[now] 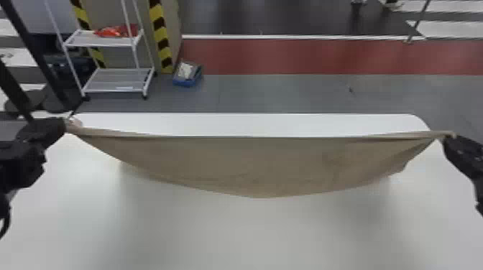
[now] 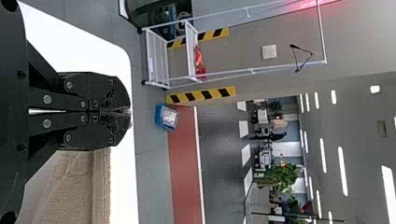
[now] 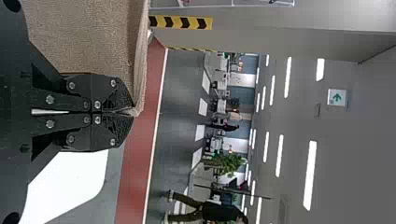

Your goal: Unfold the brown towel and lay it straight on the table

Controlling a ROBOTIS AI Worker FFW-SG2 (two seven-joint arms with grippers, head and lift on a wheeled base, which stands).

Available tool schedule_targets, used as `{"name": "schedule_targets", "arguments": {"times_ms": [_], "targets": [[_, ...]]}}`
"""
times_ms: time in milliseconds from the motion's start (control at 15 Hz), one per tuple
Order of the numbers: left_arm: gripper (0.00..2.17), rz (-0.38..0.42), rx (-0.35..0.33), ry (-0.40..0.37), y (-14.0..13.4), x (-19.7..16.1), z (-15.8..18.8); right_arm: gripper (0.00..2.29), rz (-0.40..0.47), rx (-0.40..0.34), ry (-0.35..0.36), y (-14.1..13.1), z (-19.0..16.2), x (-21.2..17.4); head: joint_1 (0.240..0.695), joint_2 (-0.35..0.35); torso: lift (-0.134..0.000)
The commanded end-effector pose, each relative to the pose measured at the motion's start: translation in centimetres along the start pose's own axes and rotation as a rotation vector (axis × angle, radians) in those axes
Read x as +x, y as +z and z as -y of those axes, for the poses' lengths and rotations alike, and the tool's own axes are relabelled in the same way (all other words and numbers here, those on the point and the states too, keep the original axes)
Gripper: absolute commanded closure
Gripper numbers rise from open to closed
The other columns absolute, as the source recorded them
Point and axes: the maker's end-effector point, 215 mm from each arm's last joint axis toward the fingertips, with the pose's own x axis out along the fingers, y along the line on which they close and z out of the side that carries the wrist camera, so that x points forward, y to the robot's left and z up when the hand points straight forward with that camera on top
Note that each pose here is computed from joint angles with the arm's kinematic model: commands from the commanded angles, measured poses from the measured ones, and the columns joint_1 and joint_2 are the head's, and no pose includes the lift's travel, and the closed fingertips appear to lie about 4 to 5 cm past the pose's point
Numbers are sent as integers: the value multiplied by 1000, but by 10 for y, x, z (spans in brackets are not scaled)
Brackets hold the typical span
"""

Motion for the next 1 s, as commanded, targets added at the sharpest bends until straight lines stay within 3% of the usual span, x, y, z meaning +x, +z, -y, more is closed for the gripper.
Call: {"name": "schedule_targets", "arguments": {"times_ms": [0,200,333,400,533,600,733,800,933], "targets": [[1355,19,-20,3,9,7,9,1328,-10,45,28,1,-12,37,695,4,-125],[1355,38,-64,30,23,46,7,1332,2,83,65,9,-22,101,686,26,-125],[1355,54,-118,62,38,96,-1,1332,23,80,50,25,-13,152,655,35,-125],[1355,80,-154,74,52,115,-5,1332,26,102,39,29,-2,173,634,40,-125],[1355,184,-228,81,102,146,-12,1332,82,120,50,63,9,208,565,44,-125],[1355,201,-241,96,119,153,-16,1332,140,119,73,89,12,220,541,43,-125],[1355,238,-261,108,145,149,-22,1328,175,110,121,113,15,231,477,46,-125],[1355,242,-264,95,149,143,-18,1328,166,105,147,108,14,226,428,50,-125],[1355,205,-241,96,116,111,-25,1328,108,96,221,66,6,190,404,48,-125]]}}
